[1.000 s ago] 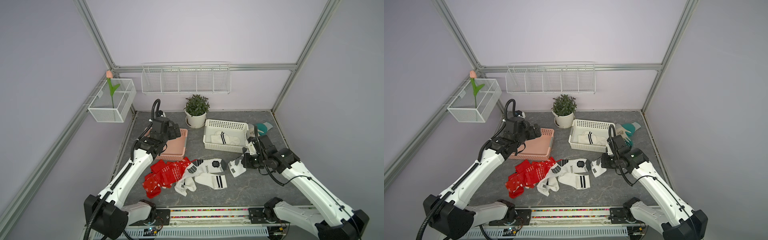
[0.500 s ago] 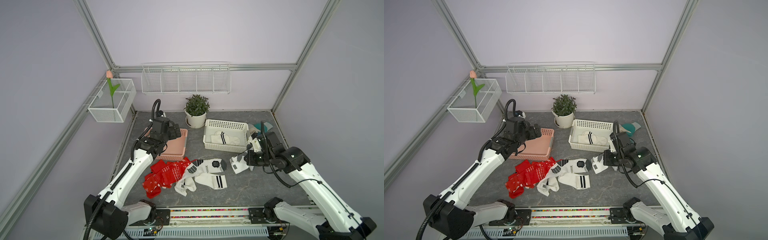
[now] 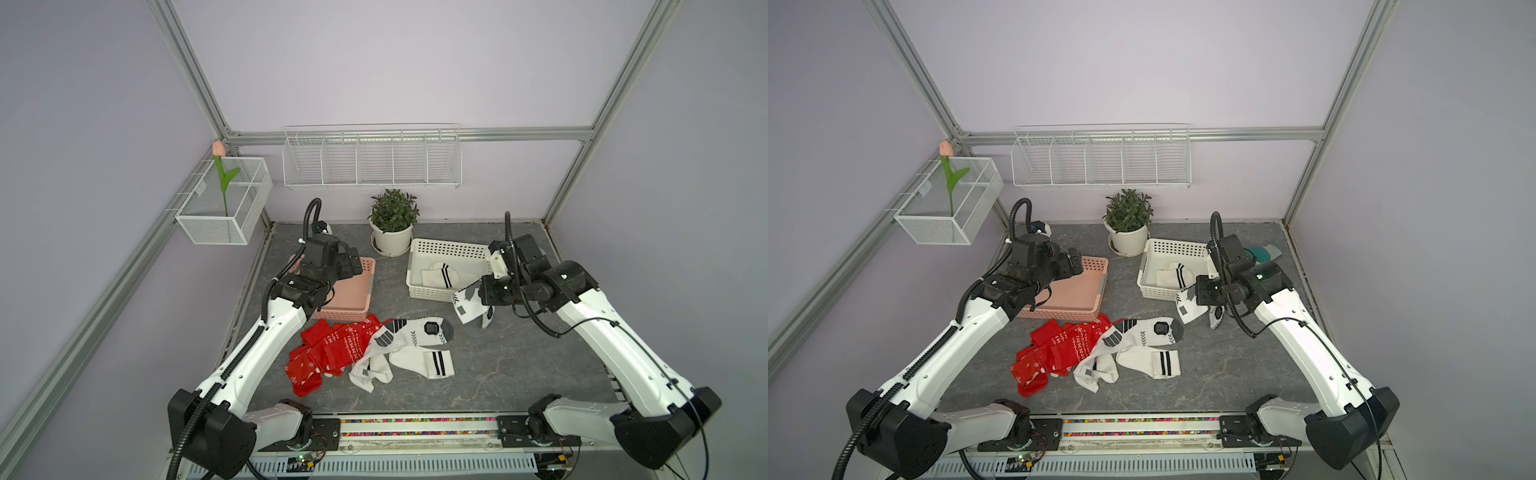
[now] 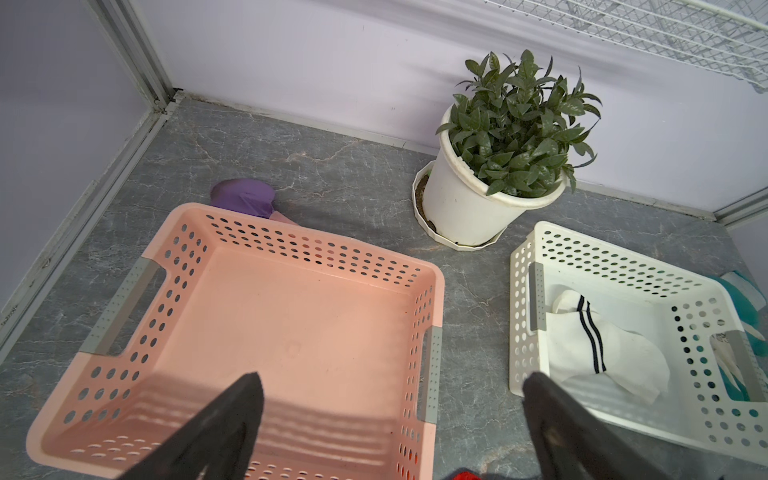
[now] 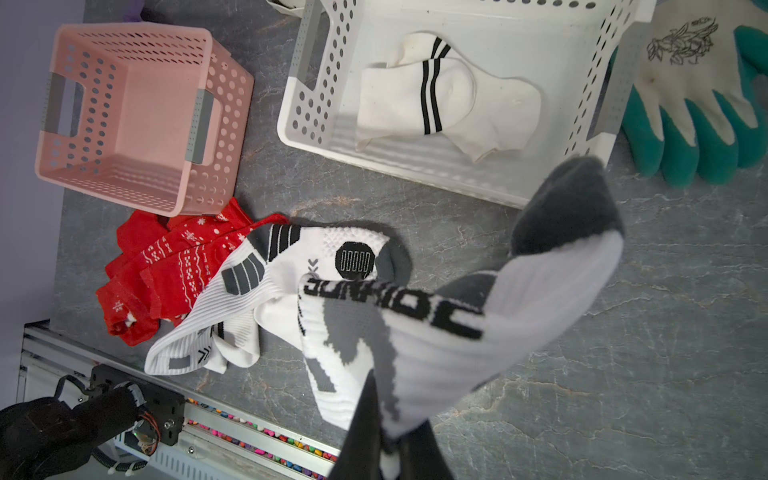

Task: Sort the socks into the basket by color
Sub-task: Pick up the sock at the center of the board.

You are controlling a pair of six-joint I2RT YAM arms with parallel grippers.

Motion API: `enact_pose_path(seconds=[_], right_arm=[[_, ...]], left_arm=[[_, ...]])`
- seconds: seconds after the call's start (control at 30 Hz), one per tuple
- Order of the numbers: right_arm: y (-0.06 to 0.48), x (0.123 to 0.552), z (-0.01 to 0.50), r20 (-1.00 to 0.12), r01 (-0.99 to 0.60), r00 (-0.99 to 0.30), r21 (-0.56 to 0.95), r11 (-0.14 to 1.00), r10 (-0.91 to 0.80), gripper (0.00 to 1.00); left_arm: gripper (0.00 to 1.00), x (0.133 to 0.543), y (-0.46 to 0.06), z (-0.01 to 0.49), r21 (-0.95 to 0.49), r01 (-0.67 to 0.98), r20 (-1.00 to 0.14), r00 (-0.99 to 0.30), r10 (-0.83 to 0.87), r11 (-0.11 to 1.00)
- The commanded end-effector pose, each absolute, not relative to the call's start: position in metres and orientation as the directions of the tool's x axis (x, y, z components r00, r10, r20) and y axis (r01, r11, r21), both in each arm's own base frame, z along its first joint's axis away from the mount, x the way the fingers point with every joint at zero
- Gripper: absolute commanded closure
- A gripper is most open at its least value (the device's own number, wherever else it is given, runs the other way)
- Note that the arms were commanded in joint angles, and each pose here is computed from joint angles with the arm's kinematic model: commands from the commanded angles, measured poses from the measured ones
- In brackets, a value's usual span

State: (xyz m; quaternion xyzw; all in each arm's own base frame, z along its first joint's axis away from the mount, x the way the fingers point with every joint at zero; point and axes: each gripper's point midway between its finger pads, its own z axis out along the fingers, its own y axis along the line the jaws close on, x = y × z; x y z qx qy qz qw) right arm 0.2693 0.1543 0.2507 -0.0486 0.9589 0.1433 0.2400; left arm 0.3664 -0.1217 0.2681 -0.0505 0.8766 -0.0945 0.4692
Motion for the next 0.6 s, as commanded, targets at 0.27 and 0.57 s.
enact_pose_path(seconds=[0.27, 0.57], right_arm=[[0.158, 0.315, 0.282, -0.553, -0.211, -0.83, 0.183, 0.96, -0.077, 0.92], [0.155, 0.344, 0.301, -0.586, -0.216, -0.807, 0.172, 0.961, -0.076, 0.92]], left_arm=[[0.01, 0.365, -0.121, 0.283, -0.232, -0.001, -0.824, -0.531, -0.197, 0.973], [0.01, 0.365, -0.121, 0.283, -0.234, -0.001, -0.824, -0.53, -0.199, 0.972]])
